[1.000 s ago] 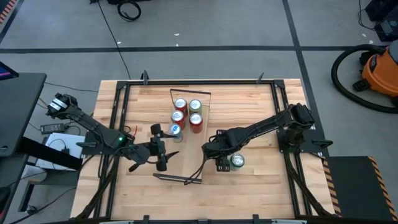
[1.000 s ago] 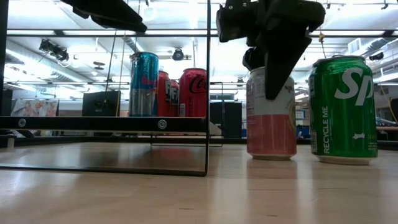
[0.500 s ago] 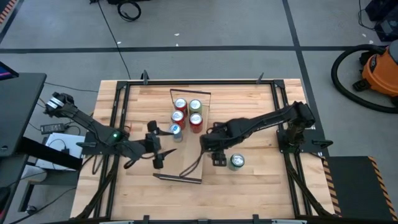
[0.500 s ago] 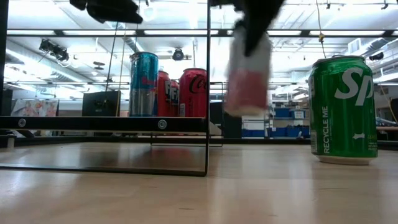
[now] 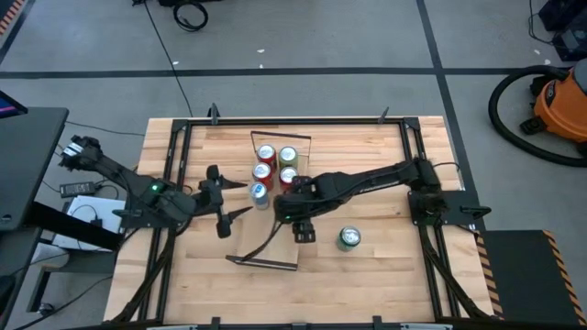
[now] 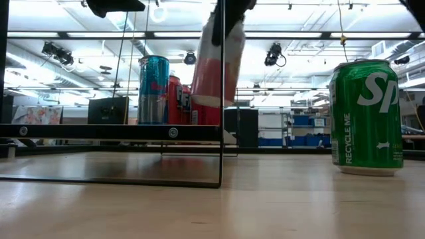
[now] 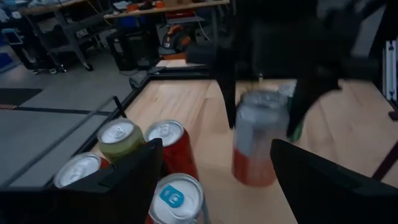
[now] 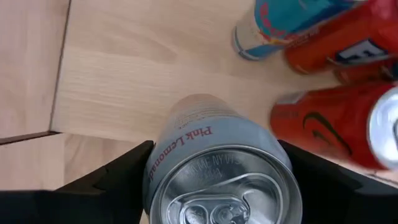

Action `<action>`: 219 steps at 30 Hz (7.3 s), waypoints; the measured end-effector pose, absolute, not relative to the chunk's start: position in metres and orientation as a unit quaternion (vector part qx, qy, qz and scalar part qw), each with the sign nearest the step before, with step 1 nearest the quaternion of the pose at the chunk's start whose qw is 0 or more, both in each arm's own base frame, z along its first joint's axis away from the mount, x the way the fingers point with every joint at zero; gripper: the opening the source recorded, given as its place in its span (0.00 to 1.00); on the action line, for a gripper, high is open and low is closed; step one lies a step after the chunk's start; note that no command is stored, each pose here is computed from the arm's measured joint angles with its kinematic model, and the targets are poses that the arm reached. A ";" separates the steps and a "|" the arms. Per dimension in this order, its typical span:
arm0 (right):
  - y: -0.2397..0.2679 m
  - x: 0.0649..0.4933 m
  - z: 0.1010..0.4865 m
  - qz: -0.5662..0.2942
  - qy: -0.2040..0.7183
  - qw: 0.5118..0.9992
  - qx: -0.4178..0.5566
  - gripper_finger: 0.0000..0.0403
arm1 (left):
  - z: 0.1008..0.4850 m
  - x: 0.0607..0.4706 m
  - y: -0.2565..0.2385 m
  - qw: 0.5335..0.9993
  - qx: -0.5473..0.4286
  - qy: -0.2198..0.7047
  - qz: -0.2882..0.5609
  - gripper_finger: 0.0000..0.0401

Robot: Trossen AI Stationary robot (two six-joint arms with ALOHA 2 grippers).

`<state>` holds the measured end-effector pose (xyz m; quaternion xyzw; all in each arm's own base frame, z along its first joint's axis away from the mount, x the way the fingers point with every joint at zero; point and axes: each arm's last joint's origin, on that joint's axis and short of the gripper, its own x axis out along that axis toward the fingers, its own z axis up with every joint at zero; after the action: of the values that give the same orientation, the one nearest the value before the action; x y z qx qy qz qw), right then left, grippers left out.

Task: Place canned beverage on shelf
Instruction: Put the orange and white soda can on the shelf, then put the green soda can on the shelf

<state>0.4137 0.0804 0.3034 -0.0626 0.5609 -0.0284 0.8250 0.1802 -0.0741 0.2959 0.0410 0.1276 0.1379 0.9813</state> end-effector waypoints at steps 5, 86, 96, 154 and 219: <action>0.071 0.434 0.298 -0.027 0.574 0.815 -0.077 0.79 | 0.303 0.175 -0.066 0.982 0.040 0.113 0.147 0.77; 0.154 0.351 0.312 -0.124 0.634 0.763 -0.012 0.91 | 0.299 0.172 -0.066 0.980 0.044 0.132 0.145 0.77; 0.131 0.329 0.277 -0.223 0.687 0.687 0.084 0.97 | 0.300 0.172 -0.066 0.979 0.057 0.132 0.144 0.77; 0.111 0.331 0.263 -0.127 0.620 0.751 0.190 0.81 | 0.301 0.173 -0.065 0.979 0.053 0.128 0.147 0.77; 0.093 0.446 0.279 -0.026 0.597 0.802 -0.025 0.91 | 0.296 0.166 -0.078 0.982 0.044 0.142 0.113 0.77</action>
<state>0.4460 0.0930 0.2788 -0.0246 0.5968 -0.0259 0.8016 0.1658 -0.0776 0.2963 0.0441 0.1419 0.1127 0.9825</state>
